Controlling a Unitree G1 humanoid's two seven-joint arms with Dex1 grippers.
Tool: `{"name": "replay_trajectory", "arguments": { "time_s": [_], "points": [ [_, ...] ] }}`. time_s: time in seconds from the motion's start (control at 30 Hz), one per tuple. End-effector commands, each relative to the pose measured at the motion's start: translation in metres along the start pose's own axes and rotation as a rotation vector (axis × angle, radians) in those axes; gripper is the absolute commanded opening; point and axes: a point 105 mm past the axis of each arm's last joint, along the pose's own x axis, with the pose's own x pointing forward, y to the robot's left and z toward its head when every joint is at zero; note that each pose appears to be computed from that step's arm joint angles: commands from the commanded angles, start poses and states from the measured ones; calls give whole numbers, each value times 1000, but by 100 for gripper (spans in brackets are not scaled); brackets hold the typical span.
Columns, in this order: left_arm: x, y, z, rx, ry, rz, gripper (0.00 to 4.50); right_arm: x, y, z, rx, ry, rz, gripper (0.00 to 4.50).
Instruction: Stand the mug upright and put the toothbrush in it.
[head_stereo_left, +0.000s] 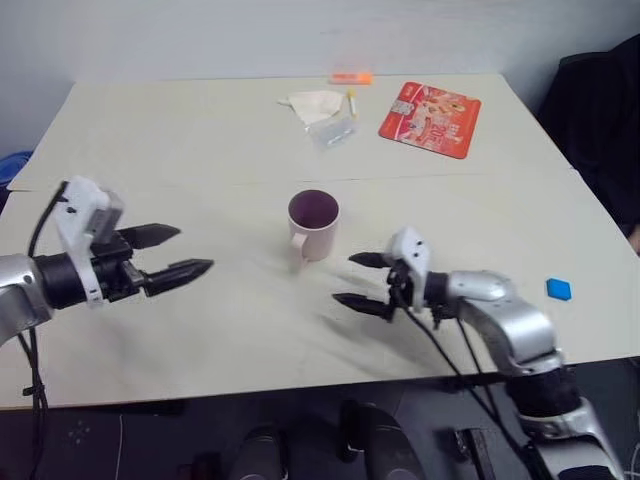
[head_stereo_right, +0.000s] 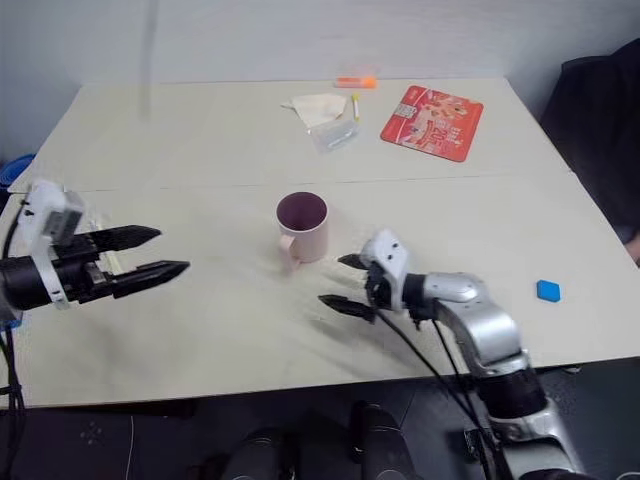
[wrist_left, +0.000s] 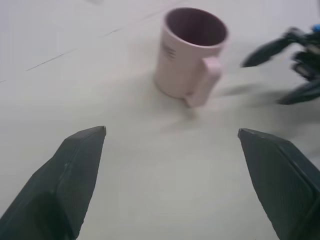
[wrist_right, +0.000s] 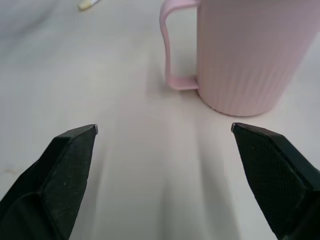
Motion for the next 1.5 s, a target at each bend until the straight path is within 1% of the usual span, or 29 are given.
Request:
{"name": "replay_trajectory", "arguments": {
  "time_s": [0.03,0.13,0.2,0.3,0.43,0.5,0.63,0.7,0.8,1.03,1.13,1.37,1.5],
  "points": [
    [-10,55,-9,-165,26,345,450,-26,8,53,-79,-94,38,448],
    [-4,92,-14,-352,13,535,450,-41,14,89,-151,-149,64,448],
    [7,105,-17,-400,36,585,450,-43,16,103,-170,-167,72,448],
    [22,122,-23,-433,89,648,450,-42,18,113,-188,-181,79,448],
    [36,139,-32,-468,149,724,450,-39,18,114,-212,-177,62,448],
    [45,141,-34,-487,161,710,450,-39,17,112,-217,-171,47,448],
    [66,131,-41,-544,195,615,450,-38,21,113,-218,-188,43,448],
    [74,129,-51,-623,212,605,450,-38,23,115,-221,-198,40,448],
    [76,132,-60,-688,228,637,450,-39,23,115,-228,-201,25,448],
    [73,135,-69,-734,265,680,450,-43,20,111,-226,-202,-31,448],
    [73,133,-74,-745,298,676,389,-43,21,111,-228,-208,-38,450],
    [71,130,-80,-762,347,670,187,-42,20,115,-230,-227,-51,450],
    [70,131,-78,-771,348,678,61,-41,21,116,-233,-234,-52,450]
  ]
}}
